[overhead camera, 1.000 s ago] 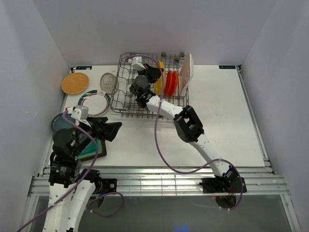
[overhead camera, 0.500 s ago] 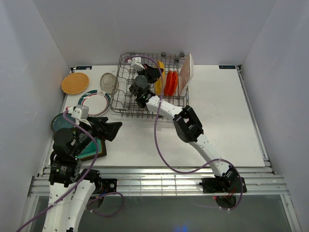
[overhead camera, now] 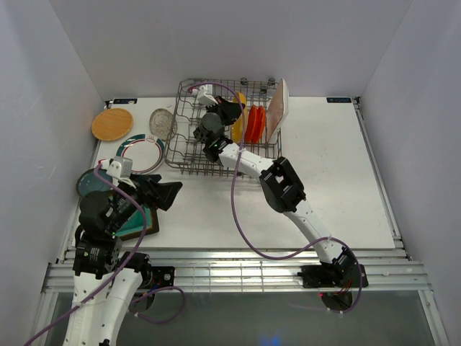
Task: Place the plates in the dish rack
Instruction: Insert the plate into the dish rack.
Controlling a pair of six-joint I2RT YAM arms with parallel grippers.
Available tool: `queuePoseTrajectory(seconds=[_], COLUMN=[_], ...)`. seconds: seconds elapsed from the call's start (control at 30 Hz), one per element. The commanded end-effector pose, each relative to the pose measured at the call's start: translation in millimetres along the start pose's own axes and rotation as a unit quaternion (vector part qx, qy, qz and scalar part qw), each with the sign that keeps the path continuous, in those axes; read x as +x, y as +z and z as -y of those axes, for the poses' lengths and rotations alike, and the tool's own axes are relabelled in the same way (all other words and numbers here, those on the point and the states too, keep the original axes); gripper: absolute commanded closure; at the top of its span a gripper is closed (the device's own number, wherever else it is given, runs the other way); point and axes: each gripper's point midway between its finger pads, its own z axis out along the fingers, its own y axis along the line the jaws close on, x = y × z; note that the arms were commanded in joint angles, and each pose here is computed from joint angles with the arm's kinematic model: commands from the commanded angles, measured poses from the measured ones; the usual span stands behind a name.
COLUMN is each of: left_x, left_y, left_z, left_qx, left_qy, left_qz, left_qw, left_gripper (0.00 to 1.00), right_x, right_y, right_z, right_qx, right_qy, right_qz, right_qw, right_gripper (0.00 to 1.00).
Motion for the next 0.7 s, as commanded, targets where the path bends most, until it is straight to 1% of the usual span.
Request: queuePoseTrajectory(seconds=[0.0,0.43,0.67], left_x=[4.1,5.8,7.5], left_y=[3.0,3.8,2.9], left_z=[-1.8,1.6,14.0], left_qx=[0.001,0.015,0.054], left_qy=[0.001,0.006,0.019], left_qz=[-0.008,-0.012,-0.017], left_qw=[1.0,1.0,0.998], left_gripper=[0.02,0.02,0.02], right_x=[-48.0,-57.4,-64.6], right_y=[4.0,-3.1,-21.0], right_z=[88.1,144.0,170.6], right_qx=[0.021,0.029,0.016], right_qy=[0.143,0.157,0.163], right_qz=[0.015,0.002,0.007], right_qw=[0.989,0.987,0.986], right_gripper=[0.92,0.92,0.92])
